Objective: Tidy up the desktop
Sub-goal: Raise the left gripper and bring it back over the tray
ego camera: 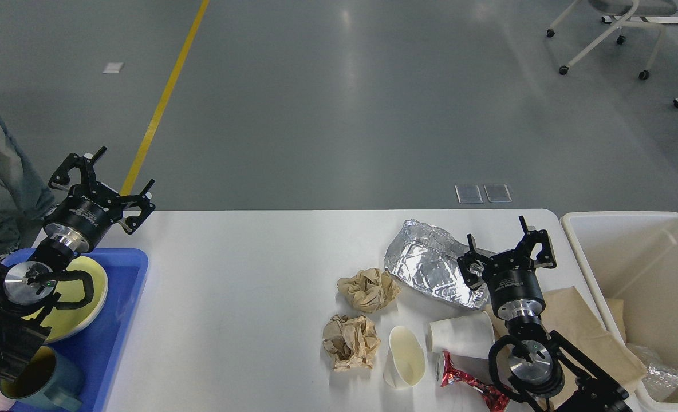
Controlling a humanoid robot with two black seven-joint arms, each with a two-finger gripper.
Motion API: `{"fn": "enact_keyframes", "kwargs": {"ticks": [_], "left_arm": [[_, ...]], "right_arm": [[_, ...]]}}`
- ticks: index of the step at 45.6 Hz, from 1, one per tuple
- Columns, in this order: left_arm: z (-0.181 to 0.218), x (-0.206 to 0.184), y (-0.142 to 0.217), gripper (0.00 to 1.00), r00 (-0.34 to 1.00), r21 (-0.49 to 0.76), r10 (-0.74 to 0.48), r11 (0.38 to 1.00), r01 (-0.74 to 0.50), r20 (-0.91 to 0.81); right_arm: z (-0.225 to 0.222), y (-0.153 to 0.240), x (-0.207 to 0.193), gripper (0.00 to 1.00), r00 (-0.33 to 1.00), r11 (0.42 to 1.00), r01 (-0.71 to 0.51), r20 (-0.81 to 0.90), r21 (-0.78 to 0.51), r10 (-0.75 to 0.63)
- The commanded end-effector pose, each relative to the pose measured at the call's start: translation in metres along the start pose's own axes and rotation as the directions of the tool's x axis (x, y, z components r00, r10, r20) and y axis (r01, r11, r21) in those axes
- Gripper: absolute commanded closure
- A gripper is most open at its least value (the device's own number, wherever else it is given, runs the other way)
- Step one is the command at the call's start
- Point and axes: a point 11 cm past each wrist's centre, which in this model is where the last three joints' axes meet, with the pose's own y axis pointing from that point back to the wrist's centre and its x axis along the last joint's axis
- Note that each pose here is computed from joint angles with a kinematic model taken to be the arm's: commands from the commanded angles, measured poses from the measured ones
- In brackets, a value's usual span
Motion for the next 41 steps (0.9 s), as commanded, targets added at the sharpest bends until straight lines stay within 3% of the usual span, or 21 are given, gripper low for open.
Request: {"fn": "enact_keyframes", "kwargs": {"ticks": [1,15,25,41], "left_arm": [[-0.016,0.012,0.015,0.04,1.0,-0.021,0.015,1.0,-0.015,-0.026],[-0.022,0.021,0.038,0.04,0.997,-0.037,-0.044,0.998,0.042,-0.063],[-0.017,0.035,0.053,0.04,0.993,-0.118,-0.018,0.993,0.004,-0.118],[-0.034,0.04,0.057,0.04,0.991,-0.111,-0.002,0.994,-0.013,-0.135]], "right_arm": [[0.0,0.0,0.0,0.0,1.0,1.0,0.0,0.0,-0.002,0.0],[0.0,0.0,-0.001,0.0,1.0,1.0,0.001,0.001,0.0,-0.001],[0.0,0.0,-0.001,0.0,1.0,1.0,0.001,0.001,0.0,-0.001],[0.0,0.0,-0.001,0.0,1.0,1.0,0.001,0.001,0.0,-0.001]]}}
